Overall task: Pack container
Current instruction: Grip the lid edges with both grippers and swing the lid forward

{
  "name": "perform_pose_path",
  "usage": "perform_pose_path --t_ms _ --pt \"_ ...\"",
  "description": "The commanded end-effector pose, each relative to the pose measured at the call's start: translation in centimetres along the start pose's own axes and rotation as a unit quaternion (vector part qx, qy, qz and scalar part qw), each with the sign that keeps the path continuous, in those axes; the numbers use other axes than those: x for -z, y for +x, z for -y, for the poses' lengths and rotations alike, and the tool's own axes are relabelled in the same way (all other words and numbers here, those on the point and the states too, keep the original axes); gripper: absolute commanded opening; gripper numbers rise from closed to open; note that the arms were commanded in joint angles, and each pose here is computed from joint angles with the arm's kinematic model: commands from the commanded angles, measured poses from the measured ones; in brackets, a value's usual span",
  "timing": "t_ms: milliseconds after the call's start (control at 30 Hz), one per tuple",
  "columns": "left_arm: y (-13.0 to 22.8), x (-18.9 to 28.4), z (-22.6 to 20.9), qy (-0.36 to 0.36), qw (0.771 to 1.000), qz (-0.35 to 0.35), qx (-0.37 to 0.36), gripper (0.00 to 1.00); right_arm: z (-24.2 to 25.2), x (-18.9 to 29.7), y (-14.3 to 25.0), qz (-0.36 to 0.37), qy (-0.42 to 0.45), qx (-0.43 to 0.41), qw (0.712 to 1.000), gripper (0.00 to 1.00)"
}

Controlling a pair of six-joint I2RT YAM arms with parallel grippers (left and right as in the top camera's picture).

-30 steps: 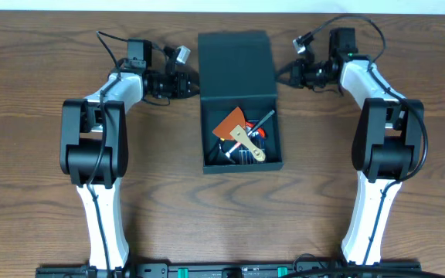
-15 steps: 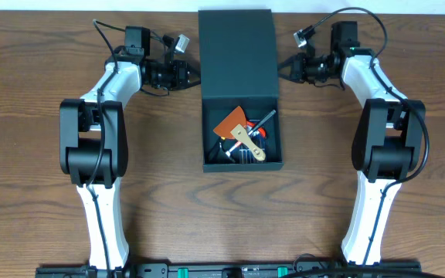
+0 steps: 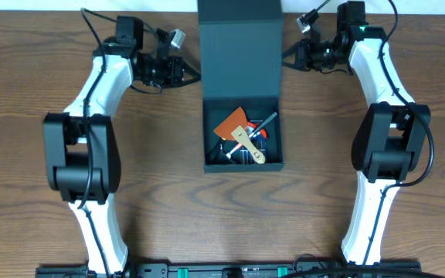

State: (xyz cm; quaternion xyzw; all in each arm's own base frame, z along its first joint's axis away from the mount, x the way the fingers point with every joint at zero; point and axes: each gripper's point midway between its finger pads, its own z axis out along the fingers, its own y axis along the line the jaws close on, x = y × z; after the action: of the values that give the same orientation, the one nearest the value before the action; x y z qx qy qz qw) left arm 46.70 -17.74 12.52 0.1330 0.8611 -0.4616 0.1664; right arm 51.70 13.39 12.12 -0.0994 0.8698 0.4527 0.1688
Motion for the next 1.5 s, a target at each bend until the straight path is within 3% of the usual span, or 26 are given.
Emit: perform_pose_path --t_ms 0,267,700,1033,1467 --pt "-1.3 1.5 2.8 0.006 0.999 0.017 -0.043 0.05 -1.0 -0.5 0.0 -0.007 -0.012 0.033 0.999 0.01" --pt "-0.5 1.9 4.0 0.006 0.999 0.005 -0.04 0.05 -0.6 -0.7 1.0 -0.026 0.005 0.025 0.999 0.01" --pt "1.3 2.5 0.5 -0.107 0.993 -0.032 -0.029 0.06 -1.8 -0.4 0.6 -0.029 0.003 0.043 0.999 0.01" --pt "1.4 3.4 -2.3 -0.191 0.981 -0.032 -0.001 0.05 -4.7 0.3 -0.6 -0.029 0.001 0.074 0.997 0.01" --pt "0.9 5.7 -6.3 -0.319 0.946 -0.002 0.065 0.05 -5.7 0.1 2.2 -0.08 -0.008 0.086 0.993 0.01"
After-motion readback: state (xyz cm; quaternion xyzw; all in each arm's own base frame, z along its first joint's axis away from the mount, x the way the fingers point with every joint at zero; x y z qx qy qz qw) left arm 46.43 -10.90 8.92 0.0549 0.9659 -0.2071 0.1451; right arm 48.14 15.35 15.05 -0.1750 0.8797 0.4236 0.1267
